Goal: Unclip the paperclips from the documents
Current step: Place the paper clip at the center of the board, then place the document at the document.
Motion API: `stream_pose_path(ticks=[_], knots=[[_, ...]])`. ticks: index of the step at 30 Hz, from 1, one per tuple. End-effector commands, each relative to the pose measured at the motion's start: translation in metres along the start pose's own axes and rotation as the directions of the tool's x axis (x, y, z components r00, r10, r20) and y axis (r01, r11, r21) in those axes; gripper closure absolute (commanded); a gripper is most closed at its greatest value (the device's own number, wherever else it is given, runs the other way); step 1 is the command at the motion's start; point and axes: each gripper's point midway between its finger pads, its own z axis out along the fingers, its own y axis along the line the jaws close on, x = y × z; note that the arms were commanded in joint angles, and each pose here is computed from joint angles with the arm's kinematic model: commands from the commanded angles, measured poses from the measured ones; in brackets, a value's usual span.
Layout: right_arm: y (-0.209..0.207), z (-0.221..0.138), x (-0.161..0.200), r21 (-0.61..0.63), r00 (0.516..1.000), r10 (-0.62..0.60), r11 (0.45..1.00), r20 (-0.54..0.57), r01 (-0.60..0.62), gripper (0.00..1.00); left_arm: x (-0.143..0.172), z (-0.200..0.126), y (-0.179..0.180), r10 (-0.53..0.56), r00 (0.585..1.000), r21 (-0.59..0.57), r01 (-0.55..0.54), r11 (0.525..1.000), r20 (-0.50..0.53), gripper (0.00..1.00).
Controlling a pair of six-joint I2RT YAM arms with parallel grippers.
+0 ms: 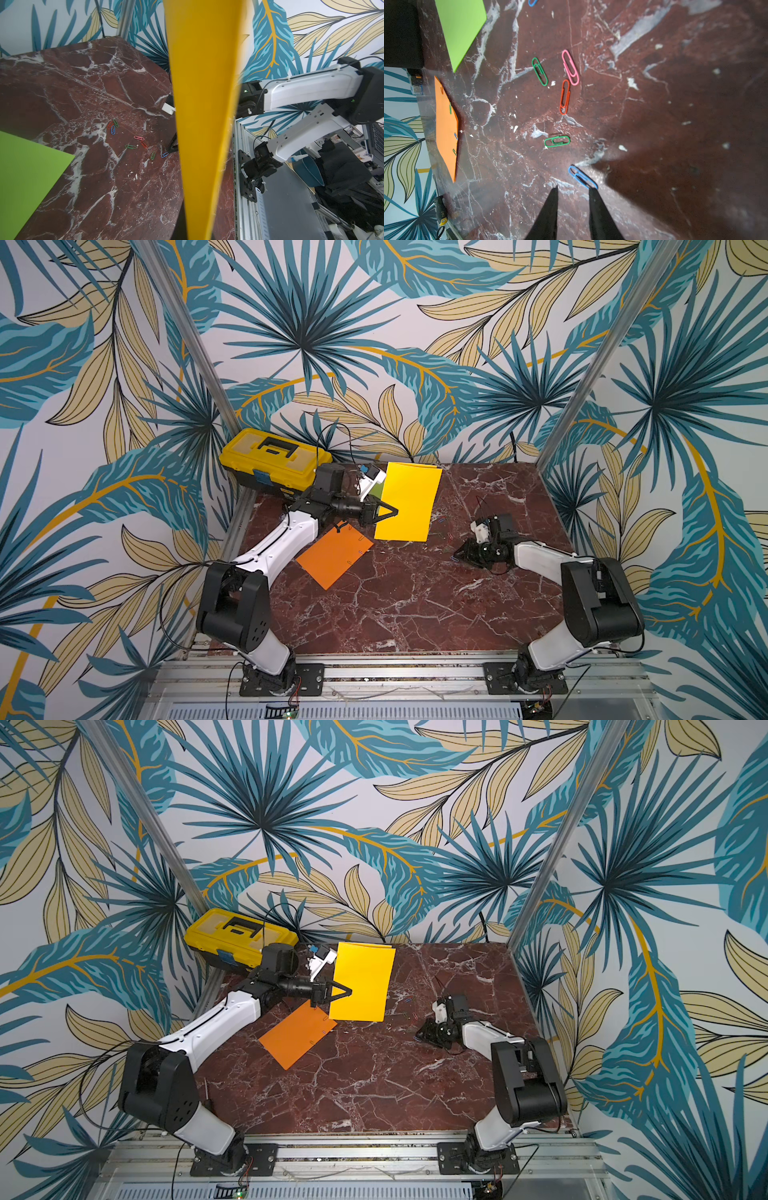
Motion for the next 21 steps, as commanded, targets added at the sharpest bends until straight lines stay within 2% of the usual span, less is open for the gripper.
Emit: stream_pose_path(ticks=[1, 6, 12, 21], knots=[[0.009, -0.013, -0.005, -0.013, 0.999, -0.033, 0.999, 0.024, 0.033, 0.70, -0.001, 0.003, 0.031, -0.036, 0.999, -0.121, 0.038, 0.992, 0.013, 1.00], [0.032, -0.038, -0.006, -0.087, 0.994, -0.073, 0.993, 0.078, 0.080, 0.62, -0.008, 0.006, 0.062, -0.094, 0.995, -0.216, 0.099, 0.971, 0.035, 1.00], [0.046, -0.066, 0.007, -0.120, 0.992, -0.086, 0.988, 0.090, 0.097, 0.53, -0.008, 0.019, 0.114, -0.190, 0.981, -0.306, 0.195, 0.932, 0.047, 1.00], [0.062, -0.089, 0.011, -0.164, 0.989, -0.093, 0.980, 0.118, 0.112, 0.48, 0.015, 0.035, 0.190, -0.363, 0.932, -0.428, 0.335, 0.840, 0.016, 1.00]])
